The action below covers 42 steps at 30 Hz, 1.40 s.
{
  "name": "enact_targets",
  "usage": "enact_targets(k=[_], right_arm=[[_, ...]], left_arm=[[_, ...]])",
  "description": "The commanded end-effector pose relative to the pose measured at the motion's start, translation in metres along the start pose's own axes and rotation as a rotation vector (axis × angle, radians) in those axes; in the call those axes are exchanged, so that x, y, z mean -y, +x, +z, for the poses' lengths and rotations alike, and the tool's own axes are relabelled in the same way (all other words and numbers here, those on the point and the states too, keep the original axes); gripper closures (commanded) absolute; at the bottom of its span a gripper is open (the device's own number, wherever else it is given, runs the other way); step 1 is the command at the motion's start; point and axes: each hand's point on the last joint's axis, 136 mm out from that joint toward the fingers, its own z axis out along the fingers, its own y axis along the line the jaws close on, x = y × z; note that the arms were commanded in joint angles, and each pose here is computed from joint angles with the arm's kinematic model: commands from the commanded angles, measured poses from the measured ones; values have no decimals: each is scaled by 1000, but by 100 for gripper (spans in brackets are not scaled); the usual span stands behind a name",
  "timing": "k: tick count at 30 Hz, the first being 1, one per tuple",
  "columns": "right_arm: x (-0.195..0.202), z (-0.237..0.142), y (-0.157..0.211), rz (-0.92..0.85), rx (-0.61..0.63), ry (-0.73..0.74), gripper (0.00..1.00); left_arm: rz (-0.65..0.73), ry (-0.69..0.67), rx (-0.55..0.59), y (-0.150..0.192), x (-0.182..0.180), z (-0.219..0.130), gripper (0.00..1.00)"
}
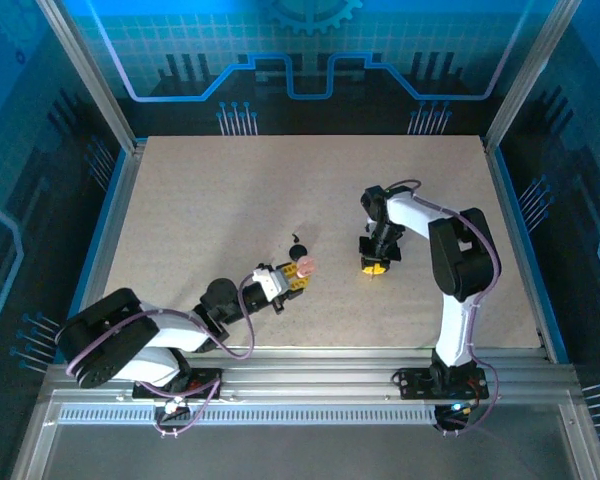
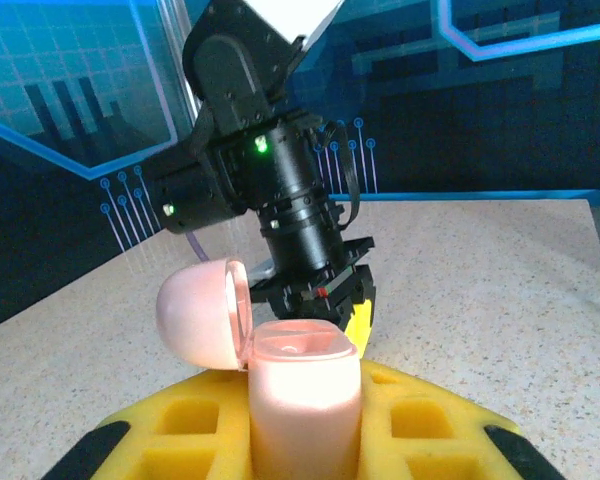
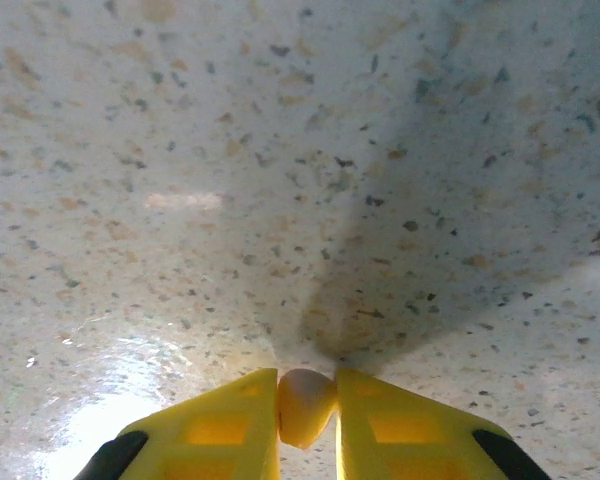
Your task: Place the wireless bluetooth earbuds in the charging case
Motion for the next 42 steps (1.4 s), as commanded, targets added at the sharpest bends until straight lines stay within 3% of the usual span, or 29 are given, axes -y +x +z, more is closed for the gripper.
enact_targets(k=[1,14,27,33,42], right_arm=[[-15,-19,-3,-14,91,-57,82],[-66,-76,1,-122,420,-247,82],[-103,-152,35,-295,776,-481,81],[-109,-174,61,-367,880,-584,81],[-116,-187,71,-322,971,-734,80]], left_arm=[[9,-26,7,1,-6,11,86],[47,-46,-58,25,-13,38,86],[49,-63,-41,20,-20,53,86],[50,-68,-17,11,-22,55,86],[1,-104,28,-6,-31,59,86]])
